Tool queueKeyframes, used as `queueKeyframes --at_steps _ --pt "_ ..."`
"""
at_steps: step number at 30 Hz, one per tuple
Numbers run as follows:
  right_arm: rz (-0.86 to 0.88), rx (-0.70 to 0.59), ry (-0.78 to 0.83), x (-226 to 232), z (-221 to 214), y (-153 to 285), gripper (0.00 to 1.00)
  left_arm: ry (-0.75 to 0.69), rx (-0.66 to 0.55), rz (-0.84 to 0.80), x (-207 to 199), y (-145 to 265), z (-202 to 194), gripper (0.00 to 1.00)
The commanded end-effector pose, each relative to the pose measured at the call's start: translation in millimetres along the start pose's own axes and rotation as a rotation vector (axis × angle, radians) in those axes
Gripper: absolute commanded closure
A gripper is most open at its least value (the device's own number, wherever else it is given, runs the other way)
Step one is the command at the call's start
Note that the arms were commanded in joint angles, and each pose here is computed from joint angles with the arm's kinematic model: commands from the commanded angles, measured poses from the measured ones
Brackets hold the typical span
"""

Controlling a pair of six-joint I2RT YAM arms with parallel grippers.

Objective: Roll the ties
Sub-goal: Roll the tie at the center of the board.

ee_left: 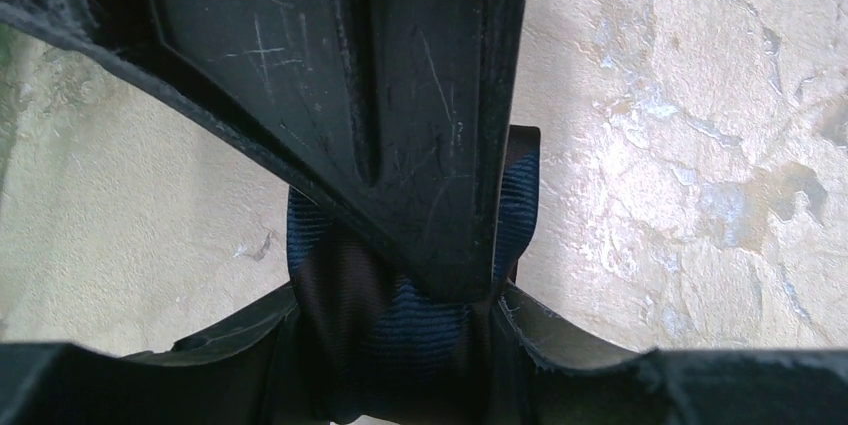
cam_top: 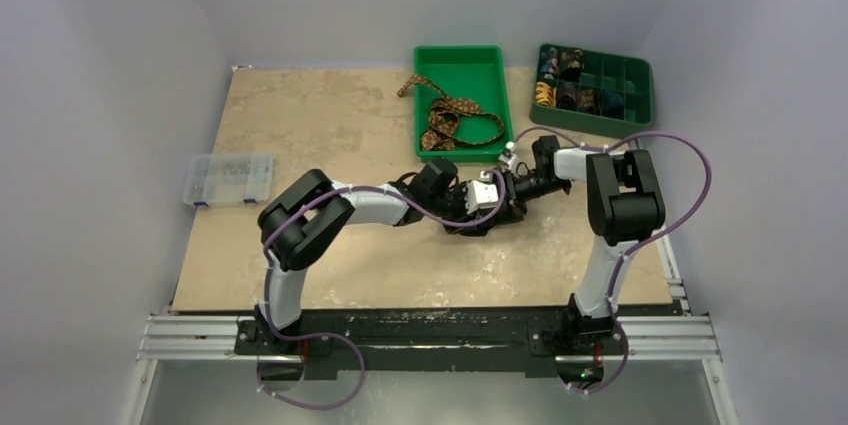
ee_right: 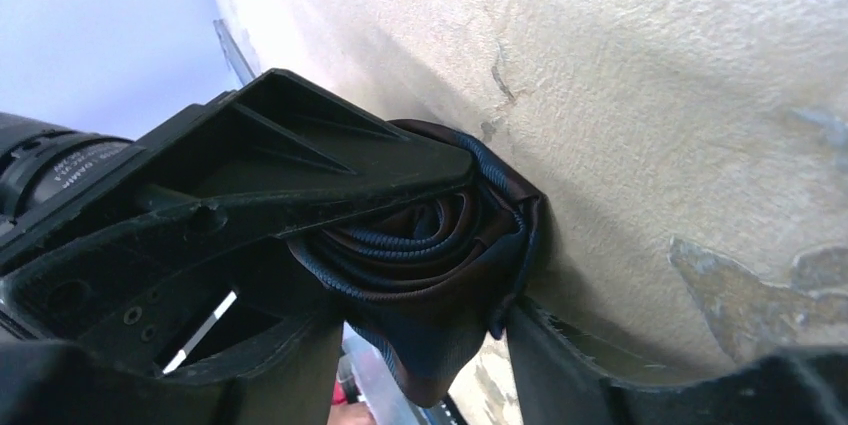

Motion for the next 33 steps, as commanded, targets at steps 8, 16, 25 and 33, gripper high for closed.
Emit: queueKeyframes --at_steps 8,16,25,33 --pt "0.02 -0.112 0.145 17.8 14.3 7.3 0.69 0.057 0.208 -0.002 -3.4 -3.0 -48.0 0.82" --pt "-0.025 -0.062 0.135 6.0 14.3 1.4 1.0 0.085 0.138 -0.002 -5.9 0.2 -31.8 0.55" --pt "-0.093 -0.05 0.142 2.1 13.2 3.7 1.0 -0.001 -0.084 -0.013 -12.9 20.6 9.8 0.04" --pt "-0.087 0.025 0.195 -0.4 4.2 4.5 1.0 -0.107 -0.066 -0.014 -3.7 6.7 1.2 0.0"
Point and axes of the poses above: each gripper's point midway between its finger pads, its own y axis back along the fingers, its own x axis along the line the jaws close on, z = x × y, the point moved 8 cm from there along y, back along the fingers, and after that the axes turned 12 degrees about y, right-handed, at the moved point
